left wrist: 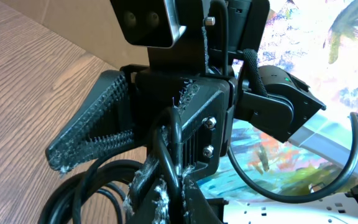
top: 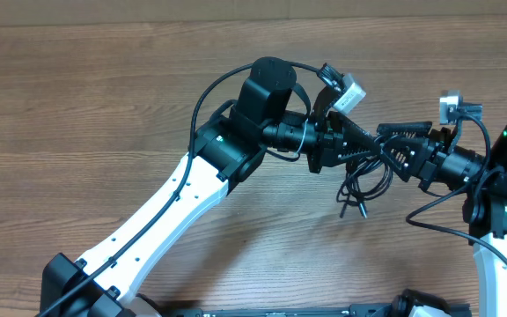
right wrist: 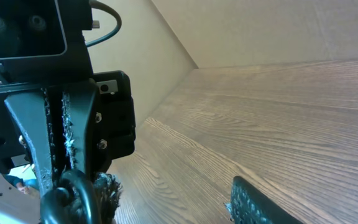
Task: Untangle cables
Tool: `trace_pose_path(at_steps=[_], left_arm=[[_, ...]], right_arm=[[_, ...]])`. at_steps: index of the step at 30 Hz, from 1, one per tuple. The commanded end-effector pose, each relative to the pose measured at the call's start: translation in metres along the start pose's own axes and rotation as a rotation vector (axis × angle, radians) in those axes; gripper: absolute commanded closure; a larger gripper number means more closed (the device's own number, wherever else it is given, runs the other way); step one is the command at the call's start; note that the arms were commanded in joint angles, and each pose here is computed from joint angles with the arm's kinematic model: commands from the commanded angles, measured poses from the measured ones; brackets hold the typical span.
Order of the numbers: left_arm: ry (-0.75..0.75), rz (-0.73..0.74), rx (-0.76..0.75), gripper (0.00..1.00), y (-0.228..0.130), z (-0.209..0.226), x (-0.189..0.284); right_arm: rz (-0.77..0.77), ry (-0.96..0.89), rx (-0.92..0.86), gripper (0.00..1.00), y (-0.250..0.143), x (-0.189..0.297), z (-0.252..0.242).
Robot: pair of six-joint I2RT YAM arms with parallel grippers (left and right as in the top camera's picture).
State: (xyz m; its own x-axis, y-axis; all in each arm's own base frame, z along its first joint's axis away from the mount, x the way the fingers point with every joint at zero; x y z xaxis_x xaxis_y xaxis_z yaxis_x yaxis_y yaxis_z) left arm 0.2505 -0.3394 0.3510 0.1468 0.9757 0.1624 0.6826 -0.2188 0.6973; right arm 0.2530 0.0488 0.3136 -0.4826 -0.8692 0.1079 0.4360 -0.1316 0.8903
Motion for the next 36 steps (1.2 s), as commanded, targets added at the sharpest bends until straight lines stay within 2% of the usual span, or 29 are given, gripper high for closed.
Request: trace_pose_path(at_steps=[1, 4, 7, 12, 15, 18, 23, 27, 29, 32, 36], left_arm=[[-0.054, 0.023, -0.016, 0.96, -0.001, -0.012, 0.000], [-0.026, 0.016, 0.007, 0.96, 0.000, -0.005, 0.005], [0.027, -0.005, 0.044, 0.96, 0.003, 0.008, 0.016], [0.086, -0.015, 0.112, 0.96, 0.003, 0.024, 0.031], [0.098, -0.010, 0.137, 0.92, 0.001, 0.028, 0.034], [0.099, -0.004, 0.136, 0.96, 0.000, 0.028, 0.033], [0.103, -0.001, 0.122, 0.96, -0.001, 0.028, 0.032], [0.135, 0.003, 0.118, 0.96, -0.004, 0.033, 0.033], [0.200, 0.005, 0.148, 0.94, -0.009, 0.042, 0.035], [0.353, 0.015, 0.231, 0.85, -0.021, 0.062, 0.041], [0.544, 0.035, 0.311, 0.82, -0.037, 0.083, 0.053]], right_arm=[[-0.002, -0.010, 0.012, 0.41, 0.005, -0.001, 0.000], [-0.001, -0.002, 0.011, 0.39, 0.004, -0.001, 0.001], [-0.001, 0.011, 0.011, 0.45, 0.004, -0.001, 0.002], [-0.001, 0.013, 0.012, 0.48, 0.004, -0.001, 0.002], [-0.002, 0.013, 0.014, 0.54, 0.005, -0.001, 0.002], [-0.002, 0.012, 0.016, 0.54, 0.005, -0.001, 0.002], [-0.002, 0.012, 0.015, 0.42, 0.005, -0.001, 0.002], [-0.002, 0.012, 0.010, 0.38, 0.005, -0.001, 0.002], [-0.001, 0.012, 0.006, 0.37, 0.004, -0.001, 0.002], [0.004, -0.009, -0.013, 0.34, 0.002, -0.001, 0.000], [0.032, -0.148, -0.102, 0.30, -0.009, 0.001, -0.017]])
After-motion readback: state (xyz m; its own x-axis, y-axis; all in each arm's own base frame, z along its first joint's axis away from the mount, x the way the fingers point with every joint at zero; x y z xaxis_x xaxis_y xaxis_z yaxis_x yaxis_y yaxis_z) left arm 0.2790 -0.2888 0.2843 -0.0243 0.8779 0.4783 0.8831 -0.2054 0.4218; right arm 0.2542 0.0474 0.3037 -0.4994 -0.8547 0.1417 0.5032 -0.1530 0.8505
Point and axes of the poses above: each gripper's point midway between its finger pads, its own x axis back along the fingers, its own z axis along the line the jaws close on, y = z × x, the point moved 5 cm from there along x, back along the fingers, and after that the axes turned 9 degrees about x, right-handed, at the moved point
